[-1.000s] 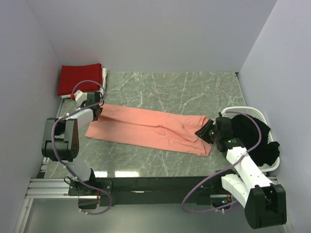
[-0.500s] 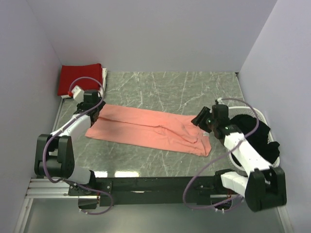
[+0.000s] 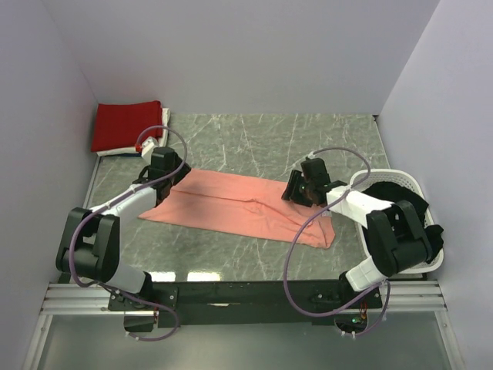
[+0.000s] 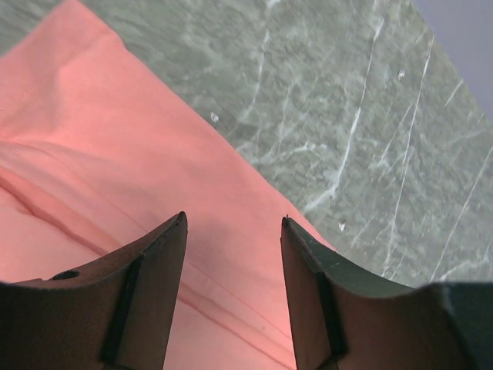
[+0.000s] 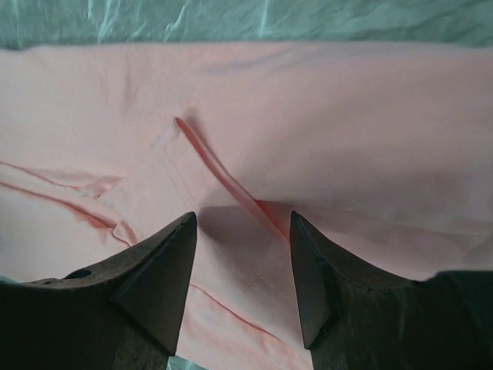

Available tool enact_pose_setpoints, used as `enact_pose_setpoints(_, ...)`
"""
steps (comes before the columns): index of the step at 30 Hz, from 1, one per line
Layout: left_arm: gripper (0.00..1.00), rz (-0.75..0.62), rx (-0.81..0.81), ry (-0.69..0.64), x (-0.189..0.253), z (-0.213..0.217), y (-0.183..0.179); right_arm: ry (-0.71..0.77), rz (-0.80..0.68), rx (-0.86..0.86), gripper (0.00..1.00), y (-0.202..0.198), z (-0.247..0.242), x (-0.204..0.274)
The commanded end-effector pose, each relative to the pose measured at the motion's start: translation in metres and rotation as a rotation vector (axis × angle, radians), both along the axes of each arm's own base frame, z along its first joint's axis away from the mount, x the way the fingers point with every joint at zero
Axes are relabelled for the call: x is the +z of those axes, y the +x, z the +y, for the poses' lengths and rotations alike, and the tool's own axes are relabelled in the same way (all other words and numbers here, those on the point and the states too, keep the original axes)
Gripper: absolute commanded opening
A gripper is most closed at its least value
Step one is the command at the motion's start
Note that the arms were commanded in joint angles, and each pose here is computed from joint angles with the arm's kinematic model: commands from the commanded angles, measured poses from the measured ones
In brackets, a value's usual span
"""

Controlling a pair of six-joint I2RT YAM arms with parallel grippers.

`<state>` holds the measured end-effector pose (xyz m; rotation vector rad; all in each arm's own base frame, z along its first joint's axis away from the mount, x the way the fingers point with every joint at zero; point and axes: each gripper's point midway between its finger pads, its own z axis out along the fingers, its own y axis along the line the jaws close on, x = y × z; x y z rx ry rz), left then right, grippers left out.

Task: Fold and stack the t-shirts
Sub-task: Fold the tshirt

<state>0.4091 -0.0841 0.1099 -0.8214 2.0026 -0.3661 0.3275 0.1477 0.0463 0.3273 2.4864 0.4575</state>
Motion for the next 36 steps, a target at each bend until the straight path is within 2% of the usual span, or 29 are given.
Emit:
enact_pose_setpoints(1,0.57,-0.033,-0.062,-0.006,0.006,-0.015,0.004,0.022,-0.075,0.033,0.59,0.015,0.016,0.011)
enact_pose_setpoints(11,0.56,-0.055,-0.110,0.004,0.020,-0.027,0.002,0.114,-0.091,0.146,0.57,-0.026,0.051,0.018)
enact_pose_setpoints(27,0.53,-0.048,-0.244,0.018,0.016,-0.064,-0.003,0.140,-0.092,0.273,0.57,-0.089,0.086,0.019)
enact_pose_setpoints(31,0.53,-0.059,-0.323,0.011,0.018,-0.081,-0.006,0.115,-0.107,0.238,0.56,-0.093,0.079,0.025)
enact_pose_setpoints(36,0.53,-0.060,-0.396,0.021,0.017,-0.100,-0.013,0.089,-0.232,0.111,0.56,-0.084,0.051,0.073)
